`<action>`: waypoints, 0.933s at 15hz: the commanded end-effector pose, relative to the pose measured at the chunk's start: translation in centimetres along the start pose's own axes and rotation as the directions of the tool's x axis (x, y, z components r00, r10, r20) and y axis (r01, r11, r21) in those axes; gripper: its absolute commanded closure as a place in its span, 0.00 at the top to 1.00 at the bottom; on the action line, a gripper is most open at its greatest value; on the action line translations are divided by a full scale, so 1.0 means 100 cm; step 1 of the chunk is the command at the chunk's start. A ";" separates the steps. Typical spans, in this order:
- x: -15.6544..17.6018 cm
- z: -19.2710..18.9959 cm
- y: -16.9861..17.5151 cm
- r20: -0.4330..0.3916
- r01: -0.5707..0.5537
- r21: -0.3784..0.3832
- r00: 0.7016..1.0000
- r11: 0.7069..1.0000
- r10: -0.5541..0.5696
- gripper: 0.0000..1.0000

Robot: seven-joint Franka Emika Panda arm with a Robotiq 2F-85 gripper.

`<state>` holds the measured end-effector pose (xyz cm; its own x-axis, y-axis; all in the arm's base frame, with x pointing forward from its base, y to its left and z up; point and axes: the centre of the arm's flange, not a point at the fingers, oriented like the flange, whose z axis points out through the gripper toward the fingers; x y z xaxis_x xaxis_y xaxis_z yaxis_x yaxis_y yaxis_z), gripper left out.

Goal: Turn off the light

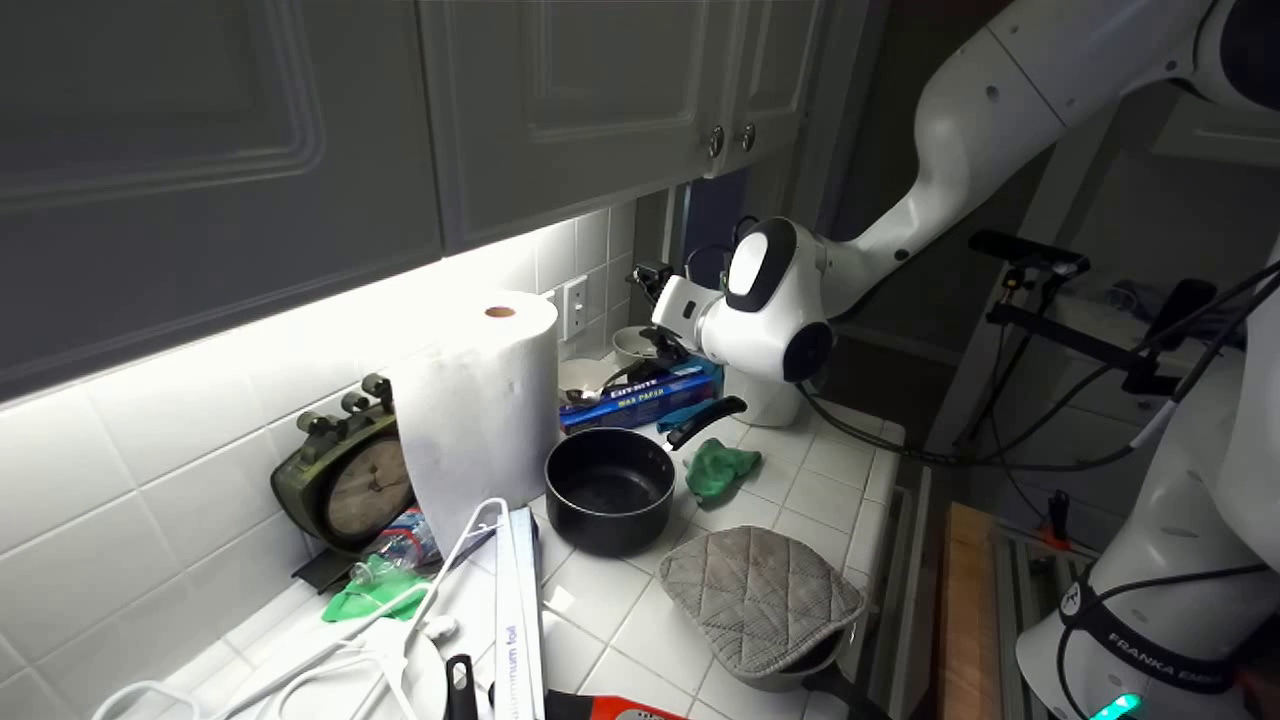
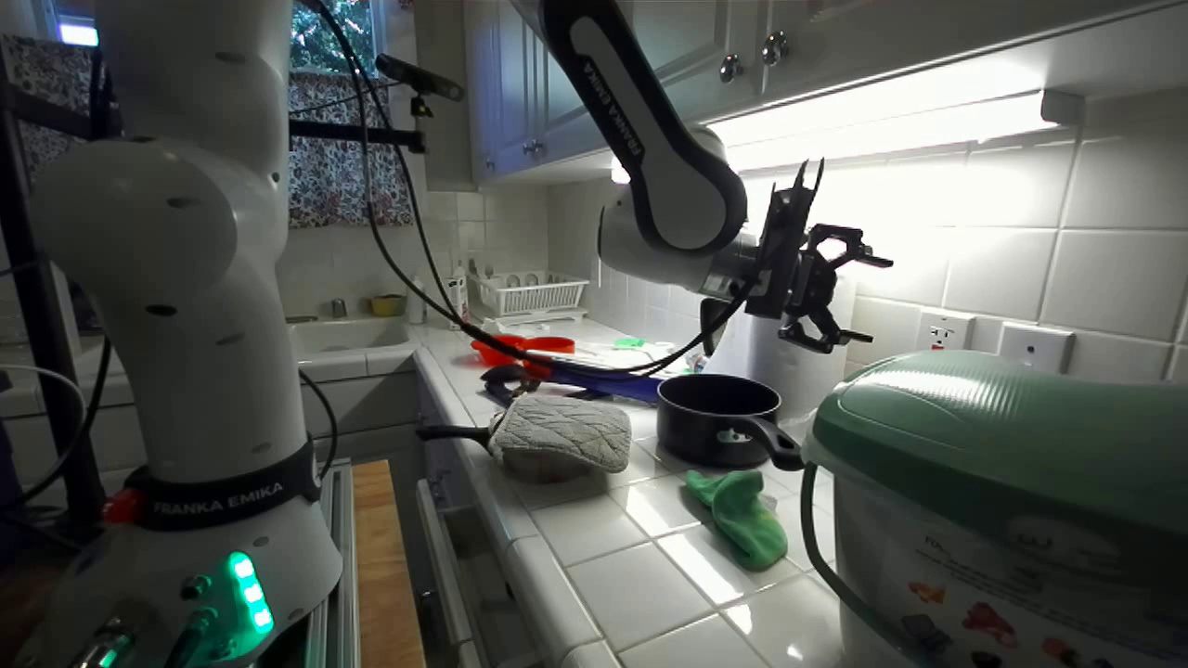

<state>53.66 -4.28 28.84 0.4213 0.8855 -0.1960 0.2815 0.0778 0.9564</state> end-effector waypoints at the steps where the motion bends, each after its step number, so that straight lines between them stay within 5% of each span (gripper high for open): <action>1: -0.001 0.000 0.000 0.002 0.000 0.001 1.000 1.000 0.000 1.00; 14: -0.020 0.031 -0.002 -0.060 -0.054 0.070 0.997 0.996 0.058 1.00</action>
<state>54.87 -4.04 29.76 0.3990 0.9035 -0.1564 0.2942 0.0354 0.9551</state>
